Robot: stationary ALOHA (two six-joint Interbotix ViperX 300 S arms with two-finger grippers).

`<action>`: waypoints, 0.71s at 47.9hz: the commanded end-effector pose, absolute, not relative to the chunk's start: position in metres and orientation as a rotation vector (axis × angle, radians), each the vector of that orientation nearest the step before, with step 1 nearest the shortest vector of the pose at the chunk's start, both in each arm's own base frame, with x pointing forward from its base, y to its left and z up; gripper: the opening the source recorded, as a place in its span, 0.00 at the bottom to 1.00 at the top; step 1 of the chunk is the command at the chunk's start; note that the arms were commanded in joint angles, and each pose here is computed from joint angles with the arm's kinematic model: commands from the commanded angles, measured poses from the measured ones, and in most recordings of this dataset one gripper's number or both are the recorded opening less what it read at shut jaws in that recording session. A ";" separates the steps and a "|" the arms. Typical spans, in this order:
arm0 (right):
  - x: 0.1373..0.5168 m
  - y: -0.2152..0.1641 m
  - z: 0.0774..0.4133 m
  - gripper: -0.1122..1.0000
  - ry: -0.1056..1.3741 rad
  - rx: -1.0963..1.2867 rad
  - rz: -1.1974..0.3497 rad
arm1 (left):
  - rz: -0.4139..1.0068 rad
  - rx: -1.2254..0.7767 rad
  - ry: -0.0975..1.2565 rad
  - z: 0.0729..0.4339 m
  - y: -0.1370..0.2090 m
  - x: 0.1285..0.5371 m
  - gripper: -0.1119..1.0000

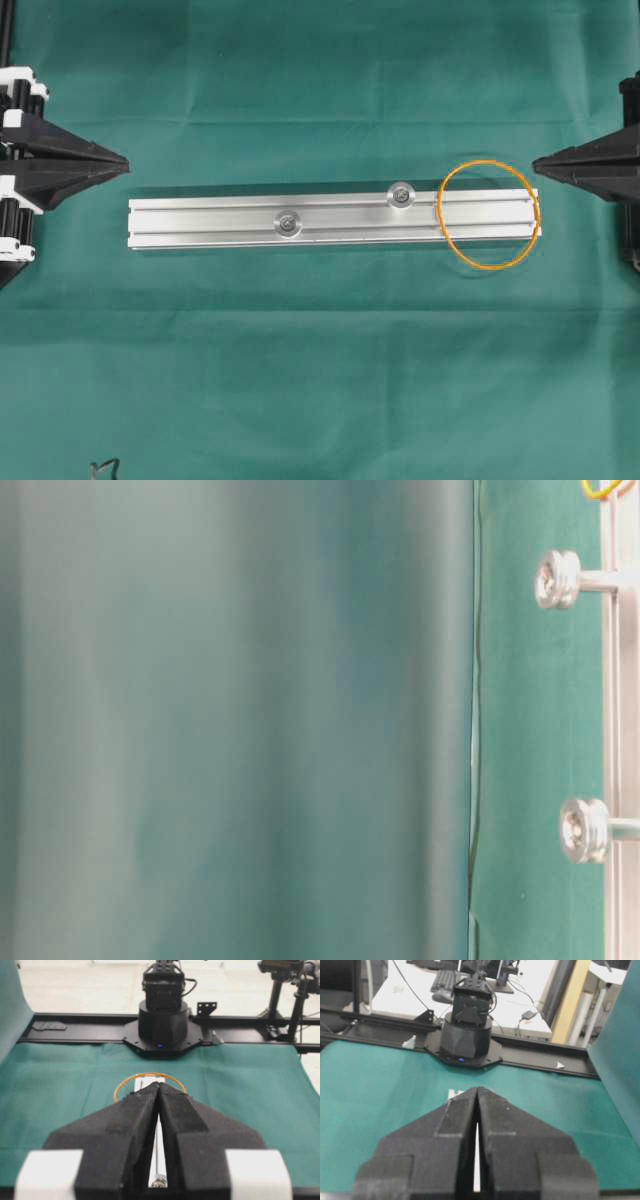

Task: Hook the rubber onto the shaft.
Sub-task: 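Move the right gripper above the orange rubber band at the rail's right end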

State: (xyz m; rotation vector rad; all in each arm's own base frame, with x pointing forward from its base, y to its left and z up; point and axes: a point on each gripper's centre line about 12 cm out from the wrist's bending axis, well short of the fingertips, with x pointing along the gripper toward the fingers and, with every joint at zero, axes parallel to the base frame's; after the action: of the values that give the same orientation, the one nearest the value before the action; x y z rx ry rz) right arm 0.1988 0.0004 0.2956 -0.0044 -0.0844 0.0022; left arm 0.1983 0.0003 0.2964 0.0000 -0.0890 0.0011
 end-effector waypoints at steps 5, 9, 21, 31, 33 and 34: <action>0.204 0.001 0.309 0.12 -0.092 -0.009 0.007 | -0.002 0.029 -0.110 0.313 0.000 0.202 0.12; 0.206 0.002 0.308 0.12 -0.058 -0.017 0.008 | -0.002 0.030 -0.107 0.312 0.000 0.203 0.12; 0.208 0.001 0.307 0.12 -0.009 -0.009 0.008 | -0.002 0.026 -0.095 0.312 0.000 0.203 0.12; 0.210 0.001 0.302 0.12 0.132 0.007 0.006 | -0.001 0.024 0.032 0.312 0.000 0.204 0.12; 0.211 0.001 0.300 0.12 0.192 0.012 0.005 | 0.000 0.024 0.081 0.311 0.000 0.204 0.12; 0.211 0.002 0.299 0.12 0.215 0.014 0.005 | 0.001 0.021 0.109 0.310 0.000 0.204 0.12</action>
State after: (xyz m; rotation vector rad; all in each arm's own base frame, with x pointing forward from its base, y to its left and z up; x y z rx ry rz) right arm 0.2078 0.0009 0.2917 0.0072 0.1688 0.0037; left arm 0.2025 0.0002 0.2994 0.0213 0.0767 -0.0004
